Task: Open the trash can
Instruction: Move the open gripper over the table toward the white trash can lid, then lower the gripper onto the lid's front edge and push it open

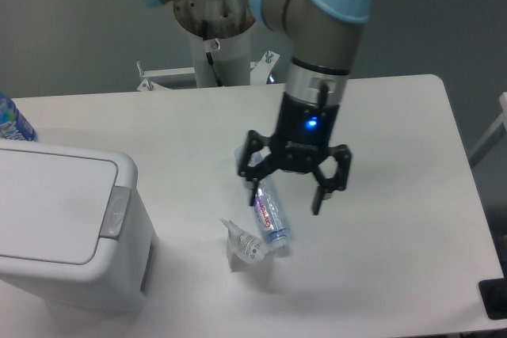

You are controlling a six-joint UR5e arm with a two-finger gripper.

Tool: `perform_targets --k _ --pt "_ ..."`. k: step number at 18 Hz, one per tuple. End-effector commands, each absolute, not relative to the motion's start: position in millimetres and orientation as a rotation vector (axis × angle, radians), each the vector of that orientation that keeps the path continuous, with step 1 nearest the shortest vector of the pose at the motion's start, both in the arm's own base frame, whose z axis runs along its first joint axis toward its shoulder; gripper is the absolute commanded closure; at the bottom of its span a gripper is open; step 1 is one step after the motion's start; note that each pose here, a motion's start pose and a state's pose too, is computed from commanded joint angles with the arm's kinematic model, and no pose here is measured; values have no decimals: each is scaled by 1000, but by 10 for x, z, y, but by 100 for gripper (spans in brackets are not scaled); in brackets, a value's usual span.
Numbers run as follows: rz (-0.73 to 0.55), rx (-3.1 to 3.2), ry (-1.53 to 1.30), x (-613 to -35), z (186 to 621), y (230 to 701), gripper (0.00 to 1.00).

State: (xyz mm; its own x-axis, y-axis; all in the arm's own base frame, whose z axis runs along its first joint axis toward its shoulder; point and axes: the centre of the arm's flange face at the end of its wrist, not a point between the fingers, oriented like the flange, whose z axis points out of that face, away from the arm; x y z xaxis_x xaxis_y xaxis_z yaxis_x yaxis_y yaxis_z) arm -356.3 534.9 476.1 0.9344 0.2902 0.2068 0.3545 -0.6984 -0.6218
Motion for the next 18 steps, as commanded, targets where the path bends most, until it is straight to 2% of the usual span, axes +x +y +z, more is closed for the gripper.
perform_targets --k 7,12,18 --pt "-174 -2368 -456 -3115 4919 5581 0" --pt "-233 -2391 -427 -2761 4821 5865 0" --pt "-251 -2396 -423 -2657 4798 5936 0"
